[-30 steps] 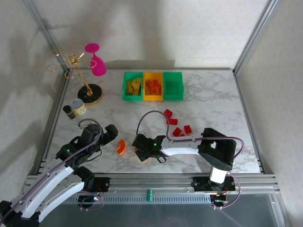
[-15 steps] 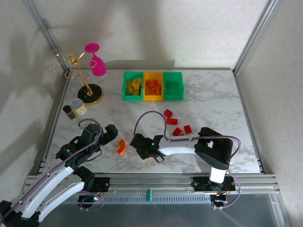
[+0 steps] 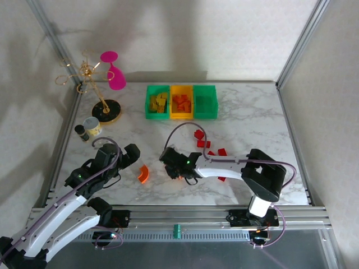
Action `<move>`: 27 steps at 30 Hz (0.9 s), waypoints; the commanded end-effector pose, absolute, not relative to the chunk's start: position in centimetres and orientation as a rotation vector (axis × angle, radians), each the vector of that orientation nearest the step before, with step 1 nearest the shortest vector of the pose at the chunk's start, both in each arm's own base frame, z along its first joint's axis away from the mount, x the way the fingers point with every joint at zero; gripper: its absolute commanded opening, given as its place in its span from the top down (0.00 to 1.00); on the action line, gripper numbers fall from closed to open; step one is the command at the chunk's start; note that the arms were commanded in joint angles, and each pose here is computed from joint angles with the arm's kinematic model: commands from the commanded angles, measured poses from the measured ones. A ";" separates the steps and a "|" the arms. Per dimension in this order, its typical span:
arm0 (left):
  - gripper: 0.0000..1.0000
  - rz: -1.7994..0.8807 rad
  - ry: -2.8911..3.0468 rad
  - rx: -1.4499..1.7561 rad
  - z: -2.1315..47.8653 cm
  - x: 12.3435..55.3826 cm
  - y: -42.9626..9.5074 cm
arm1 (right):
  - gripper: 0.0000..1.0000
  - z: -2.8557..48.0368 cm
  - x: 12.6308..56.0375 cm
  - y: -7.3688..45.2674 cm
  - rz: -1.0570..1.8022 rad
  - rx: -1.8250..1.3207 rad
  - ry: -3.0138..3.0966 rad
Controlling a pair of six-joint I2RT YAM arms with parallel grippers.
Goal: Sort the legos into containers by color
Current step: Pick up the lego from the bottom-center of the table, then place the lego in the container.
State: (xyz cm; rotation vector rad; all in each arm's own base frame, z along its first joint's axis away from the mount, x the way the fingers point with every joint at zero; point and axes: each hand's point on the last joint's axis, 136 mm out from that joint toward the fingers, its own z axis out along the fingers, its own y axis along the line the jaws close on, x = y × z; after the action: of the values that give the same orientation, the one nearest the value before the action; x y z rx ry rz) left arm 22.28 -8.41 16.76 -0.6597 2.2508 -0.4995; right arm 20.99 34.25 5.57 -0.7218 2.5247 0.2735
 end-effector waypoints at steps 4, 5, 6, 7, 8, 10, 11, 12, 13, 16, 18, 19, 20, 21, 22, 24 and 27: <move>0.00 -0.496 2.179 -0.636 18.9 24.4 -8.8 | 0.75 11.5 28.0 35.6 0.358 -0.540 2.382; 0.00 -0.493 2.173 -0.637 18.9 24.8 -8.9 | 0.75 12.0 29.5 35.5 0.344 -0.500 2.369; 0.00 -0.495 2.169 -0.635 19.0 25.1 -9.0 | 0.76 12.4 30.8 35.3 0.332 -0.466 2.357; 0.00 -0.498 2.165 -0.628 19.2 25.4 -9.3 | 0.77 12.8 32.2 35.3 0.332 -0.437 2.344; 0.00 -0.494 2.162 -0.621 19.3 25.8 -9.4 | 0.77 13.4 33.7 35.3 0.334 -0.405 2.324; 0.00 -0.469 2.161 -0.620 19.2 26.4 -9.4 | 0.76 14.2 36.5 34.9 0.318 -0.341 2.290; 0.00 -0.459 2.160 -0.619 19.3 26.8 -9.3 | 0.76 14.8 38.1 34.8 0.312 -0.312 2.272; 0.00 -0.453 2.160 -0.615 19.3 27.1 -9.4 | 0.76 15.1 39.5 34.6 0.299 -0.281 2.262; 0.00 -0.450 2.157 -0.613 19.5 27.4 -9.4 | 0.76 15.2 41.1 34.3 0.287 -0.253 2.257; 0.00 -0.440 2.146 -0.607 19.9 28.2 -9.5 | 0.76 15.5 44.9 33.6 0.235 -0.201 2.230; 0.00 -0.430 2.141 -0.609 20.0 28.6 -9.4 | 0.76 15.5 47.2 32.8 0.213 -0.153 2.205; 0.00 -0.426 2.139 -0.611 20.1 28.7 -9.4 | 0.75 15.4 48.3 32.9 0.219 -0.145 2.193; 0.00 -0.425 2.136 -0.613 20.2 28.9 -9.3 | 0.75 15.5 49.9 32.1 0.213 -0.125 2.183; 0.00 -0.425 2.135 -0.612 20.2 29.1 -9.4 | 0.75 14.9 50.9 31.8 0.195 -0.120 2.184; 0.00 -0.424 2.135 -0.611 20.3 29.2 -9.4 | 0.75 14.6 52.0 31.5 0.177 -0.112 2.182; 0.00 -0.415 2.136 -0.611 20.4 29.4 -9.3 | 0.72 14.2 53.8 31.3 0.149 -0.105 2.174; 0.00 -0.412 2.132 -0.610 20.7 29.7 -9.3 | 0.63 14.2 56.1 31.5 0.143 -0.111 2.149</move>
State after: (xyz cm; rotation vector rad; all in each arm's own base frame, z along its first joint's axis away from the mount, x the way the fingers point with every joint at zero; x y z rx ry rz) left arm 28.72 -9.74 18.95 -0.6119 2.1877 -0.4288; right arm 54.42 31.35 13.19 -0.0895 2.1928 0.1726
